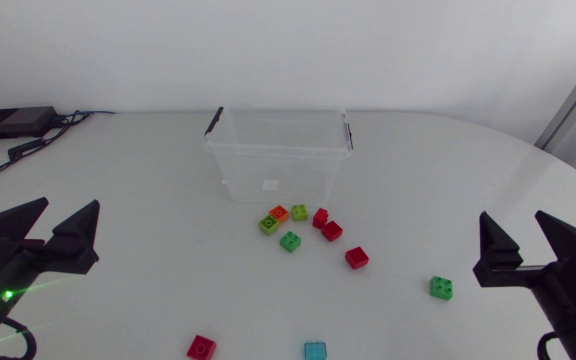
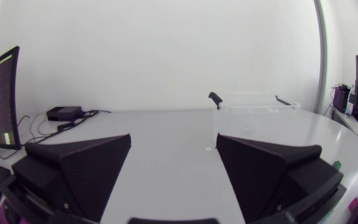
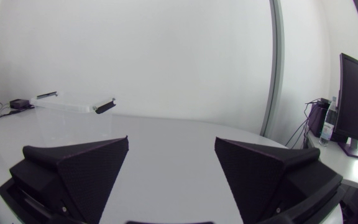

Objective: Pick up the duplo bricks and place them in the container

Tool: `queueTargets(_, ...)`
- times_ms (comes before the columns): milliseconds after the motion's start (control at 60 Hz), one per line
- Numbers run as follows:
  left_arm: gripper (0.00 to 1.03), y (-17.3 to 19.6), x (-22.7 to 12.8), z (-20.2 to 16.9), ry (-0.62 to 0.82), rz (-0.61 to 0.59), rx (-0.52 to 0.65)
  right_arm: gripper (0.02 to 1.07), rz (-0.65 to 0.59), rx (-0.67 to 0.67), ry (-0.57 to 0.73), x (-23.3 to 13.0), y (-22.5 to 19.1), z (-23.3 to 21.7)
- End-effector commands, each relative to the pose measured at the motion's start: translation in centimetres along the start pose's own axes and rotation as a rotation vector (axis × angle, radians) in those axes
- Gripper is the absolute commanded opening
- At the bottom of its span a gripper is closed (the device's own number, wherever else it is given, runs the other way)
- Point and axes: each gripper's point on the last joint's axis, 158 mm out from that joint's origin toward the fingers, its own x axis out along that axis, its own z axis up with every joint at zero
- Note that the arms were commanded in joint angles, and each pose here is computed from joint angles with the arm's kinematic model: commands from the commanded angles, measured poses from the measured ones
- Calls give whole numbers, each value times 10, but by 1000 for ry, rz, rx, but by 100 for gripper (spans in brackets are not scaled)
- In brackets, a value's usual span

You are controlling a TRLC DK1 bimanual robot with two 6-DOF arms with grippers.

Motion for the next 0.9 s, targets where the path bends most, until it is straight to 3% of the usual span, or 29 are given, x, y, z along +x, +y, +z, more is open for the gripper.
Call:
queueTargets(0, 96, -2, 8, 15, 19, -9, 15, 102, 0, 26, -1, 5, 0, 17)
queueTargets(217, 91, -29, 29, 4, 242, -138, 14, 102, -8, 77, 97, 22, -1, 17)
queueTargets(367, 89, -40, 45, -8, 399, -210, 130, 102, -19, 97, 182, 36, -2, 17)
queueTargets(600, 89, -61, 60, -53, 641, -395, 417, 102, -20, 120, 449, 55, 0, -8)
queueTargets(783, 90, -99, 30, -90, 723, -633, 634, 102, 9, 126, 647, 57, 8, -30)
queueTargets(883, 90, -115, 6, -110, 751, -775, 754, 102, -25, 231, 734, 59, 7, -39)
